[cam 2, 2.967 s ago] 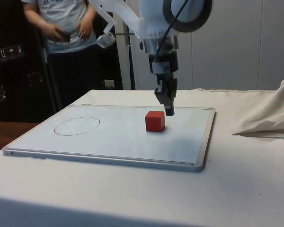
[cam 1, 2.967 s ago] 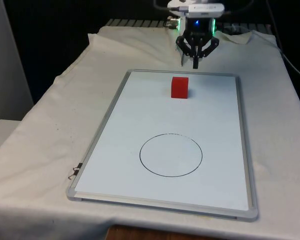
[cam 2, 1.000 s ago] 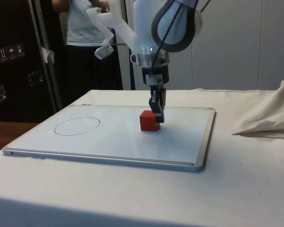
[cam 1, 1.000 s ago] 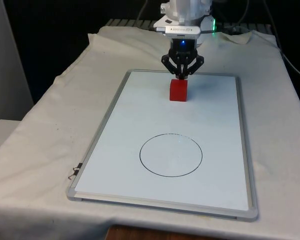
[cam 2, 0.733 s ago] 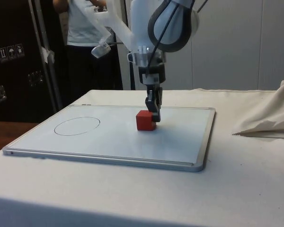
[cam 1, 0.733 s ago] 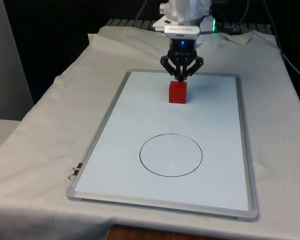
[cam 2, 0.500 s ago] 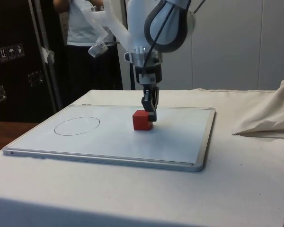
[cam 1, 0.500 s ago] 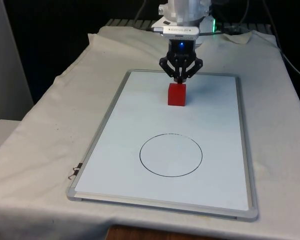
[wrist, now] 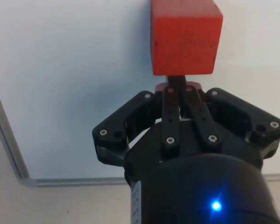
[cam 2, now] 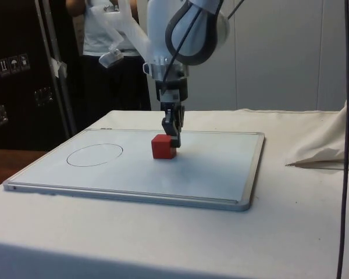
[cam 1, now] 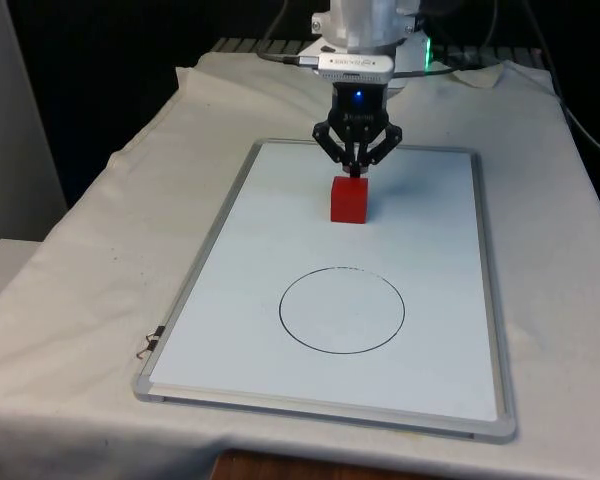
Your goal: Push the cube into the marked area.
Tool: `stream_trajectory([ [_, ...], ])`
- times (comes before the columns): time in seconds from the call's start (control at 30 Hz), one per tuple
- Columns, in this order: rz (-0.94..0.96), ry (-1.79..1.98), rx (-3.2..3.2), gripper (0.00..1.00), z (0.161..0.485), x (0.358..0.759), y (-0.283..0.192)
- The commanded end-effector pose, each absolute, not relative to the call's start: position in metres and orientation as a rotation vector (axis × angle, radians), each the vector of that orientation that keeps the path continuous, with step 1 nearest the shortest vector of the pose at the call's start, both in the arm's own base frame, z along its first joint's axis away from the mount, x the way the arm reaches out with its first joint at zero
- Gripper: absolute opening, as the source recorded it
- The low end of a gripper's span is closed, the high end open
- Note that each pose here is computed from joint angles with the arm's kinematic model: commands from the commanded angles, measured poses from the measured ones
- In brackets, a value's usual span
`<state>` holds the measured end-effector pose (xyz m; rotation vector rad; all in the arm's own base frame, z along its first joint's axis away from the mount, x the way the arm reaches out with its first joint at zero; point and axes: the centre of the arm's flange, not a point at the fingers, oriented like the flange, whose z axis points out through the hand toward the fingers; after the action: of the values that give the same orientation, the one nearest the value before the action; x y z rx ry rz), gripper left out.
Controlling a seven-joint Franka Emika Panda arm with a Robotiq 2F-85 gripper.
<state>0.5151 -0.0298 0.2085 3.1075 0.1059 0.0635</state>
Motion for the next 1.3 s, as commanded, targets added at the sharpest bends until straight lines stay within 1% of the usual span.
stream_trajectory([
  [0.0,0.071,0.107,3.124,0.00,0.209,0.521,-0.027],
  [0.17,0.085,0.100,3.127,0.00,0.209,0.537,-0.027],
  [0.2,0.088,0.096,3.110,0.00,0.210,0.534,-0.029],
  [0.4,0.103,0.094,3.129,0.00,0.210,0.559,-0.026],
  [0.5,0.106,0.087,3.114,0.00,0.210,0.563,-0.028],
  [0.7,0.120,0.082,3.138,0.00,0.210,0.586,-0.026],
  [0.73,0.122,0.079,3.122,0.00,0.210,0.584,-0.027],
  [0.93,0.131,0.074,3.144,0.00,0.207,0.609,-0.026],
  [1.0,0.132,0.071,3.129,0.00,0.208,0.608,-0.027],
  [1.1,0.128,0.070,3.141,0.00,0.199,0.622,-0.030],
  [1.27,0.131,0.064,3.124,0.00,0.193,0.630,-0.034],
])
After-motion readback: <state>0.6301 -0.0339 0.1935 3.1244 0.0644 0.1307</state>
